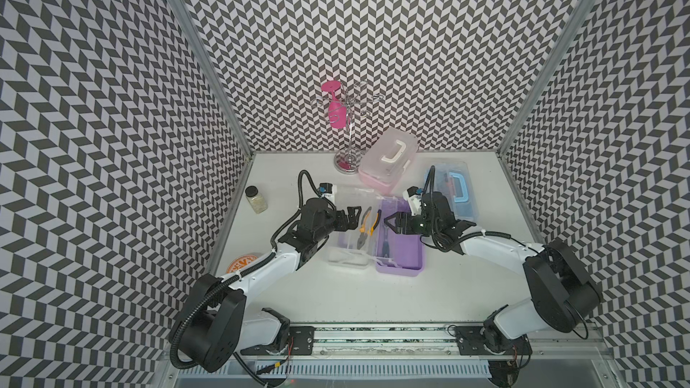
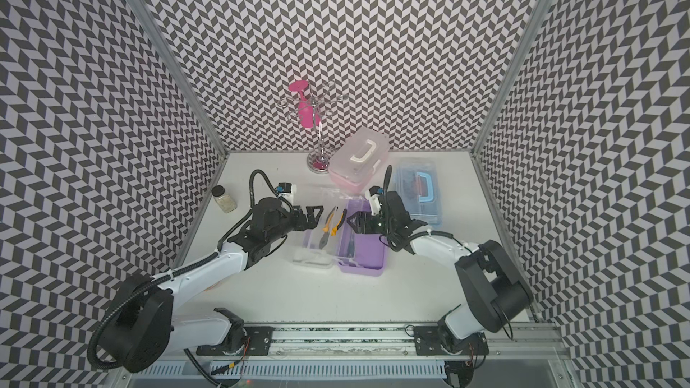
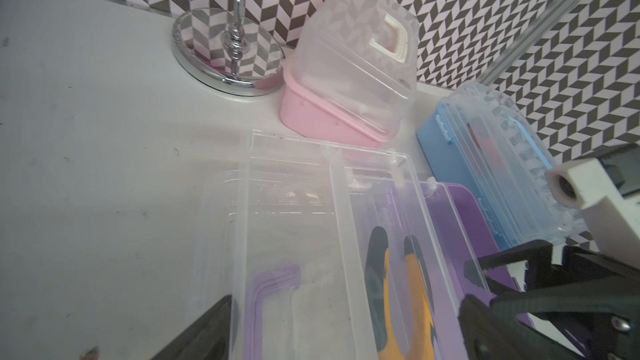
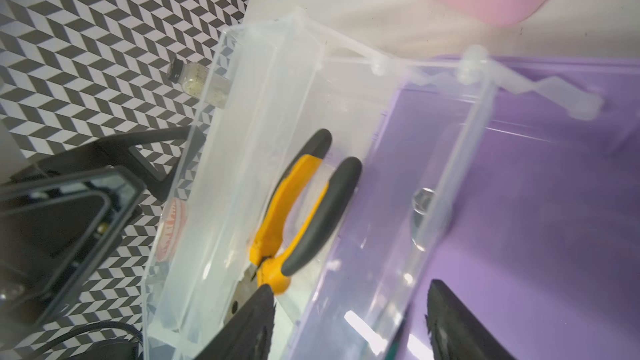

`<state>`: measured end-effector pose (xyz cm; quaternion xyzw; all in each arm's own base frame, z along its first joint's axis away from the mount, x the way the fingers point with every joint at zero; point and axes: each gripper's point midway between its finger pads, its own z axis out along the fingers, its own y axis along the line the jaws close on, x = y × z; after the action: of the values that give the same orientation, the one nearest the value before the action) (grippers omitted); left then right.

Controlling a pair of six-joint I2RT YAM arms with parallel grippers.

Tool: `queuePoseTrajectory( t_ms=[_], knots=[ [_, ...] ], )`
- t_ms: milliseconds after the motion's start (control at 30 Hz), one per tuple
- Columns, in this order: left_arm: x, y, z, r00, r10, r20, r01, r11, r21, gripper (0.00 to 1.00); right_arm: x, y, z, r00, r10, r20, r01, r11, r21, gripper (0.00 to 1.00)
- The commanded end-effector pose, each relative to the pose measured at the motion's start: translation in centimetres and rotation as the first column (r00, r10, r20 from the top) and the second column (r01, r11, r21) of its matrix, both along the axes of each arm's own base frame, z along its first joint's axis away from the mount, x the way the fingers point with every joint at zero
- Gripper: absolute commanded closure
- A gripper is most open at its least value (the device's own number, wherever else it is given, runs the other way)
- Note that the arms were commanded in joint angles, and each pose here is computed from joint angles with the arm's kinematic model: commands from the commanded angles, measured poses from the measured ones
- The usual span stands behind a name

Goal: Close toolboxes
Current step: Move the toolbox to the center of the board.

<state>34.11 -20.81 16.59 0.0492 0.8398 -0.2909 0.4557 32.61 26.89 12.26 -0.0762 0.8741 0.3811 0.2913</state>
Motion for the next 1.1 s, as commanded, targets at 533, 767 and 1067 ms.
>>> queuePoseTrajectory(
  t_ms=[533, 767, 1067],
  knots=[
    [0.3, -1.5, 2.1, 0.999, -0.034, 0.040, 0.035, 0.999, -0.028, 0.01, 1.0, -9.2, 0.6, 0.950, -0.285, 0.127, 0.311, 0.898, -0.313, 0.00],
    [0.3, -1.5, 2.0, 0.999, -0.036, 0.039, 0.037, 0.999, -0.021, 0.01, -1.1, -8.2, -1.8, 0.985, -0.171, 0.000, 0.168, 0.973, -0.156, 0.01],
    [0.2, -2.3, 2.0, 0.997, -0.065, 0.037, 0.066, 0.997, -0.043, 0.01, -2.5, -5.4, -0.8, 0.999, -0.038, -0.006, 0.039, 0.999, 0.023, 0.01]
  ],
)
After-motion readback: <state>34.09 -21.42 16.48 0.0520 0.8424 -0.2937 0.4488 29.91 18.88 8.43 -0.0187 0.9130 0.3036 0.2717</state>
